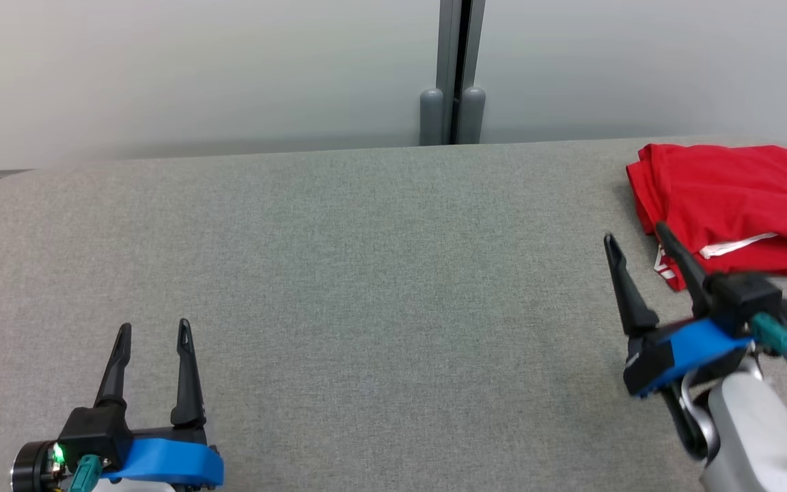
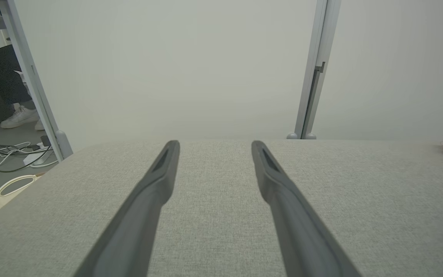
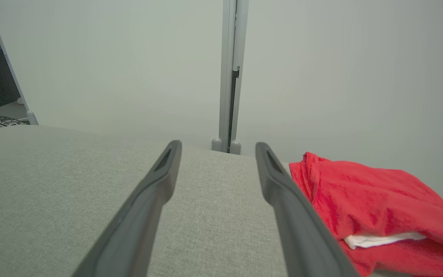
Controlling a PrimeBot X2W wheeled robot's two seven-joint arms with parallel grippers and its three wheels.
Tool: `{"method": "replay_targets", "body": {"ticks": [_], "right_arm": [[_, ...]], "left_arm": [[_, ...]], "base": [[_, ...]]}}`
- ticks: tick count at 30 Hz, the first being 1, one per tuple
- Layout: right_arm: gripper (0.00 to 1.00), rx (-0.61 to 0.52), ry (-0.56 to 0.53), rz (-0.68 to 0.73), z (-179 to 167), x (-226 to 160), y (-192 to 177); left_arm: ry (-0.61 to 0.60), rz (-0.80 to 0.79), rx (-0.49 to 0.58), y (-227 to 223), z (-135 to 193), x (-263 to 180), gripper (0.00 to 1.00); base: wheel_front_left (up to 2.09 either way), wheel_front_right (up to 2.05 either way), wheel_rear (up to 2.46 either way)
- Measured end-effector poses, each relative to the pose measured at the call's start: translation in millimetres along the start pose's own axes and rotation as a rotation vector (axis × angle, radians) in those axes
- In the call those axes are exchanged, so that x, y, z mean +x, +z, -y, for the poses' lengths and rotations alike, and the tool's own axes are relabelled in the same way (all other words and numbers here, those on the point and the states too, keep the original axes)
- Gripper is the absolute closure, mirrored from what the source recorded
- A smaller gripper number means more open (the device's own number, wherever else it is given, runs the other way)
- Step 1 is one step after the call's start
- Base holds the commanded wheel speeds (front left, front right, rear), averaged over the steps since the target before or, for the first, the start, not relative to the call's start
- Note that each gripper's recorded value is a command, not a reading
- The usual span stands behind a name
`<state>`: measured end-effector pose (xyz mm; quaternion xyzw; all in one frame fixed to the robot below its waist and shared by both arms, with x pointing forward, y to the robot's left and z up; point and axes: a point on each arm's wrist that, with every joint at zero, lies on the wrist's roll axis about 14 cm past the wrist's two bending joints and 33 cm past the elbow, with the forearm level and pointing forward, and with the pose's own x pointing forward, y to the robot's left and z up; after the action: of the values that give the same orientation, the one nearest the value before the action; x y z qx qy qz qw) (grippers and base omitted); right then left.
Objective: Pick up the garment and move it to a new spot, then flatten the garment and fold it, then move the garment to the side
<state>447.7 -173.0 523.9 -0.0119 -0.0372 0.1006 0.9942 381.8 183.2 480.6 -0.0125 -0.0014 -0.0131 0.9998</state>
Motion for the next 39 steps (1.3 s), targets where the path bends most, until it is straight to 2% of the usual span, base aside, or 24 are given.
{"method": "replay_targets", "body": {"ticks": [9, 13, 22, 39], "right_arm": [[0.0, 0.107, -0.107, -0.004, 4.3, -51.4, -13.7], [0.0, 0.114, -0.129, 0.005, 1.1, -65.3, -9.2], [0.0, 0.074, -0.104, 0.018, -16.1, -73.2, 9.5], [0.0, 0.088, -0.093, -0.016, -23.3, -79.5, 6.1]], "left_arm": [[0.004, -0.005, -0.002, -0.7, -2.4, -11.1, 0.0], [0.011, 0.003, -0.002, 1.9, -4.4, -14.4, 0.0], [0.018, 0.011, -0.005, 4.8, -6.4, -20.9, 0.0], [0.012, 0.02, -0.001, 8.6, -2.7, -24.3, 0.0]], "base": [[0.0, 0.0, 0.0], [0.0, 0.0, 0.0], [0.0, 0.0, 0.0], [0.0, 0.0, 0.0]]}}
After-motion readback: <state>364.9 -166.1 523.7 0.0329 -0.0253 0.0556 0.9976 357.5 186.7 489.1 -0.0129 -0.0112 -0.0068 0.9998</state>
